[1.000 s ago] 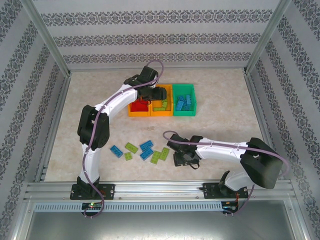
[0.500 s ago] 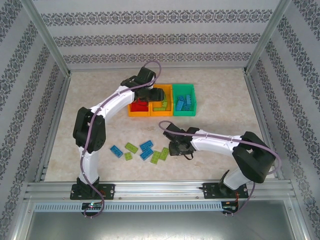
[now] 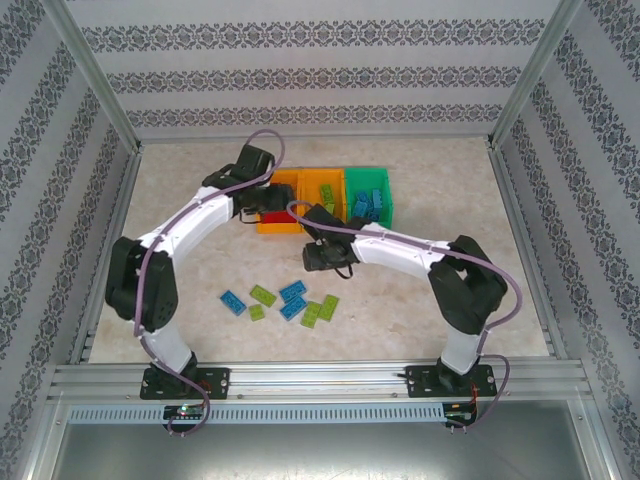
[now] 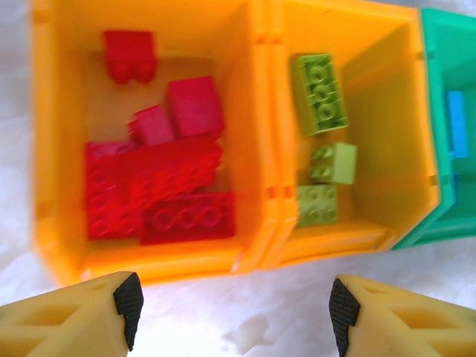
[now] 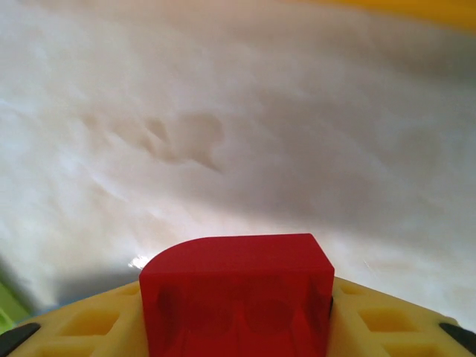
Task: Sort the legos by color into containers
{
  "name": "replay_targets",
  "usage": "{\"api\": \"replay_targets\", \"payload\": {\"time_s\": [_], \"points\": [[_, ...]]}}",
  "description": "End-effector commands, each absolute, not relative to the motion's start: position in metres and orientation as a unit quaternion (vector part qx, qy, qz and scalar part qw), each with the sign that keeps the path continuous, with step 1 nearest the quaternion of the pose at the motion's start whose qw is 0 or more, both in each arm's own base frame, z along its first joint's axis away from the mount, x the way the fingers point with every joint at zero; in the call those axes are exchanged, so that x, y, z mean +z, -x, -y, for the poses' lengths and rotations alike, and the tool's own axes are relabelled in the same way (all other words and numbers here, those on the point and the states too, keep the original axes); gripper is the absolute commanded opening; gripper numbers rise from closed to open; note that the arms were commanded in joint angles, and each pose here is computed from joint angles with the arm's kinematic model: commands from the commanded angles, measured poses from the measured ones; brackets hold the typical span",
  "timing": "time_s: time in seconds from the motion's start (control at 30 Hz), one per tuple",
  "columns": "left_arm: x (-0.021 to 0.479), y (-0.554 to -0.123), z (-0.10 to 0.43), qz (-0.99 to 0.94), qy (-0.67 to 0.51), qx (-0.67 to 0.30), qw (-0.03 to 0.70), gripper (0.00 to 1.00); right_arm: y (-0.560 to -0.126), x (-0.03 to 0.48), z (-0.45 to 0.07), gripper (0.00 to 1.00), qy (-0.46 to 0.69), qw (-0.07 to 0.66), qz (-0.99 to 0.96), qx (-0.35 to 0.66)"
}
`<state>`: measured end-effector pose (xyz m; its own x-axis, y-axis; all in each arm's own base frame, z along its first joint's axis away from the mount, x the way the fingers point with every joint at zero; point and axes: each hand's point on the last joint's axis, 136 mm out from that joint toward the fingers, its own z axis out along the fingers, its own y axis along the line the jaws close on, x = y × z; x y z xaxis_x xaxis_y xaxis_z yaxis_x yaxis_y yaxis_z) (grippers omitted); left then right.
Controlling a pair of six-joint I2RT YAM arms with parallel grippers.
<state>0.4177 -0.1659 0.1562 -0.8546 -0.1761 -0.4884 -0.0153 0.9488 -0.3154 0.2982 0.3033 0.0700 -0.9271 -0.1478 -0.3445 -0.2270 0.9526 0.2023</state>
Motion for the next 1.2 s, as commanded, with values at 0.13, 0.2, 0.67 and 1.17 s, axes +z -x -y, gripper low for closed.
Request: {"api": "replay_targets", "payload": {"time_s": [0.13,0.2,0.67,1.17], "points": [[0.139,-0.377,0.097,-0.953,0.108,-0.107,0.261,0.72,-0.342,0.098,-0.364,0.49,0.115,0.176,-0.955,0.21],[0.13,-0.364,0.086,-0.956,0.117,-0.099,0.25,0.73,-0.353,0.106,-0.378,0.49,0.113,0.177,-0.949,0.236],[0.094,-0.297,0.065,-0.965,0.169,-0.074,0.185,0.76,-0.442,0.126,-0.383,0.51,0.055,0.223,-0.937,0.264],[0.058,-0.225,0.071,-0.952,0.268,-0.118,0.094,0.88,-0.491,0.105,-0.395,0.6,0.029,0.222,-0.934,0.279]]}}
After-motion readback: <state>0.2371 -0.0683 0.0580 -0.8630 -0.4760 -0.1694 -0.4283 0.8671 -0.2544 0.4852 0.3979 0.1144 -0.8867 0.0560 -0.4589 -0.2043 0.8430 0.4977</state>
